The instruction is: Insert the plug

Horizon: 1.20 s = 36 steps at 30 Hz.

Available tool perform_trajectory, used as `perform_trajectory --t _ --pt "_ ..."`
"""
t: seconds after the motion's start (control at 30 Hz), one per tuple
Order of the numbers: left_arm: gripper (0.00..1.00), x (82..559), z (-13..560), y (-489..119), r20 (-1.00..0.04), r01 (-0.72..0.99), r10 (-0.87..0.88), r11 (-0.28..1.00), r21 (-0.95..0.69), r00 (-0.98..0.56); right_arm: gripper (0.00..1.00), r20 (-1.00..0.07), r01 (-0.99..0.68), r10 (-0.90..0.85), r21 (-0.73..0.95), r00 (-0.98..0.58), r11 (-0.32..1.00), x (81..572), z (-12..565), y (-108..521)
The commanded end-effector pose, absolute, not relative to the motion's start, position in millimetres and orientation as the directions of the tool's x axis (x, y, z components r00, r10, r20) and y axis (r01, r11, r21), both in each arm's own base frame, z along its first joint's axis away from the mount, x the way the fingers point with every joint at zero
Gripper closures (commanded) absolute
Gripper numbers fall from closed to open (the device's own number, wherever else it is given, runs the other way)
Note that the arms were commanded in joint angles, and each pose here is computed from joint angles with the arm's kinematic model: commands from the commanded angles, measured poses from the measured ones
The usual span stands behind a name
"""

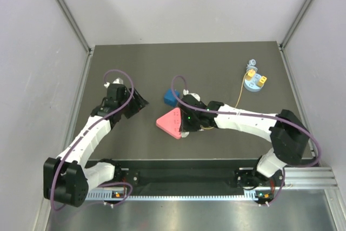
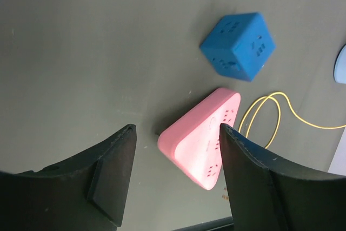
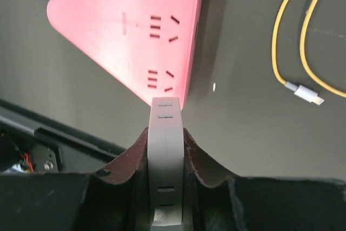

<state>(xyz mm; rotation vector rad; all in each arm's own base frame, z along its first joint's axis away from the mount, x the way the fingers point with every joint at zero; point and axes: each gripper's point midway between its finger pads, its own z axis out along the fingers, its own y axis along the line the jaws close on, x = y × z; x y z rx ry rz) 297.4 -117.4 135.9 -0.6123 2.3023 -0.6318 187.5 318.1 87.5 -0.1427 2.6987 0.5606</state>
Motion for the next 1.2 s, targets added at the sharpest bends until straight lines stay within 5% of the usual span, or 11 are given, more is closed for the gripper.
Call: perform_trajectory --t 0.0,1.17 --pt "0.33 299 147 -119 -0.483 -0.233 -0.609 0.74 -0.63 -0.629 1.0 -0.446 -0.146 0.028 0.352 -0.895 0.924 207 104 333" --pt "0.33 289 112 -123 -0.45 -0.238 -0.577 0.756 -0.609 -0.682 1.0 -0.395 -0.157 -0.058 0.223 -0.917 0.962 211 81 350"
